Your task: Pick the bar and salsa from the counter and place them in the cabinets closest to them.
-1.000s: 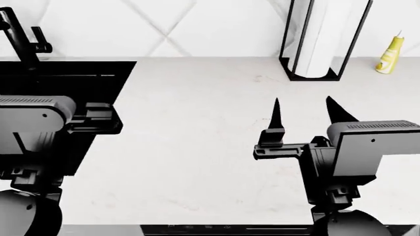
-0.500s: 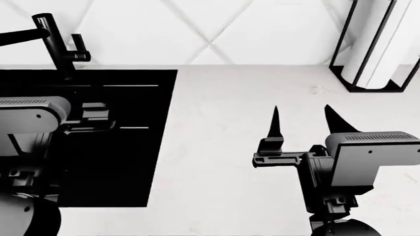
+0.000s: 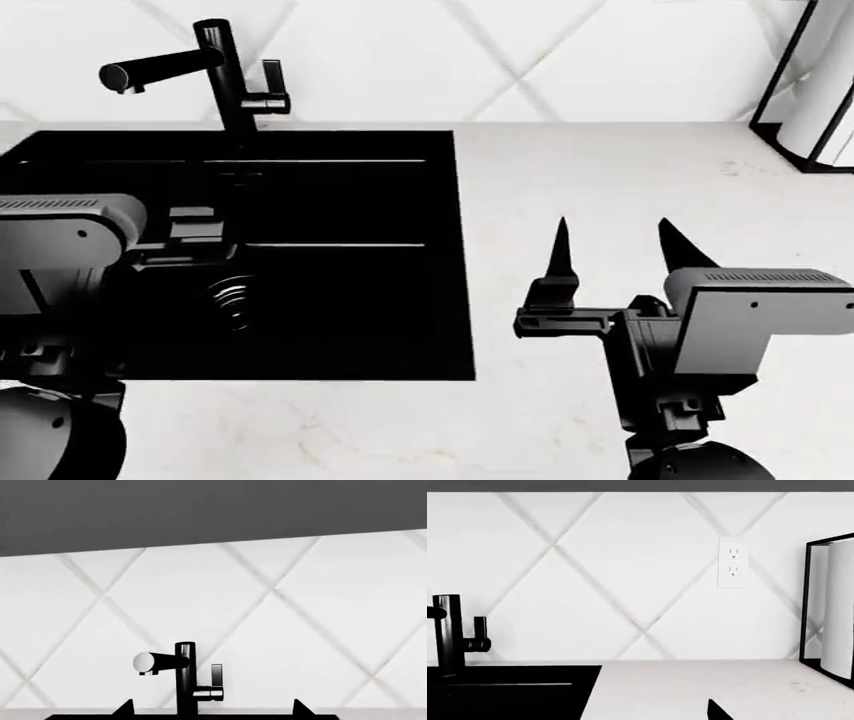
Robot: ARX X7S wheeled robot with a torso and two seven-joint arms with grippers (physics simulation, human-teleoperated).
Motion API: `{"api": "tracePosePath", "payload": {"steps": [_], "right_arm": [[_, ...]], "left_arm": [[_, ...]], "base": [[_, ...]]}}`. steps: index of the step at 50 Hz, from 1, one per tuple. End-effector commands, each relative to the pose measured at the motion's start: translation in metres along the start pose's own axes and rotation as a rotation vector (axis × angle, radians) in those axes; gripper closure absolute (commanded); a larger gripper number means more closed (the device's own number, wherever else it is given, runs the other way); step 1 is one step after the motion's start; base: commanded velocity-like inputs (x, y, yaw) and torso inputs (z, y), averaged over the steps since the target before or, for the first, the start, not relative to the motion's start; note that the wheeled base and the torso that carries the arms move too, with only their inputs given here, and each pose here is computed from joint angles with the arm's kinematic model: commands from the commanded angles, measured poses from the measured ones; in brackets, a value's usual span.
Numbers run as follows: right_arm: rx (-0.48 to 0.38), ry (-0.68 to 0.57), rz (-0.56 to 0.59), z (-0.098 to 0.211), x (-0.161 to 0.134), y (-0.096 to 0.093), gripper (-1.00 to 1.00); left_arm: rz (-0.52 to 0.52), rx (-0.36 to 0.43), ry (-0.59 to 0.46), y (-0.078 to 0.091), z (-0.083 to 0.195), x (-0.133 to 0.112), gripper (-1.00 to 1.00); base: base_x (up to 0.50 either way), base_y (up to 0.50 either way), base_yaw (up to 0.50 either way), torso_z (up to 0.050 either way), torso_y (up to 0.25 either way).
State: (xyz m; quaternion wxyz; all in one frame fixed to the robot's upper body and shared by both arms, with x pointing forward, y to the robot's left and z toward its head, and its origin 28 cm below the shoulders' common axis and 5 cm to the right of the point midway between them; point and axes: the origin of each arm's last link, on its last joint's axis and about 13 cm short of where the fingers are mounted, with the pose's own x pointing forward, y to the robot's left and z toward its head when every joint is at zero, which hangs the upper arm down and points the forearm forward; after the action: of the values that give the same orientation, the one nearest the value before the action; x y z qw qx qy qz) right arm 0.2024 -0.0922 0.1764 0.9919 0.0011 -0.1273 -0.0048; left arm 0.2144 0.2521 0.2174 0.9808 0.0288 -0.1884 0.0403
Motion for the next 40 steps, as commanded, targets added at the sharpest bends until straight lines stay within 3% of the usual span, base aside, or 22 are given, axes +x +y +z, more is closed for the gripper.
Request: {"api": "tracePosePath", "payload": {"steps": [1,8,40], "right_arm": [[0.003,0.003,0.001,-0.0018,-0.0002,0.0005,-1.00],[-0.014,-0.020,0.007,-0.0010,-0.0013,-0.0001,-1.00],[-0.034,-0.045,0.032,0.0004,-0.0010,0.0005,-1.00]], "left_arm": [[-0.003,0.002,0.001,-0.0005,-0.0007,-0.0002,-1.00],[-0.006,0.000,0.002,-0.0004,-0.0012,-0.0008,-1.00],[-0.003,-0.001,0.001,-0.0006,-0.0020,-0.0021,-1.00]], "base": [[-0.26,0.50,0.00,0.000,0.000],[-0.25,0.50,0.00,0.000,0.000],[0.00,0.50,0.00,0.000,0.000]]}}
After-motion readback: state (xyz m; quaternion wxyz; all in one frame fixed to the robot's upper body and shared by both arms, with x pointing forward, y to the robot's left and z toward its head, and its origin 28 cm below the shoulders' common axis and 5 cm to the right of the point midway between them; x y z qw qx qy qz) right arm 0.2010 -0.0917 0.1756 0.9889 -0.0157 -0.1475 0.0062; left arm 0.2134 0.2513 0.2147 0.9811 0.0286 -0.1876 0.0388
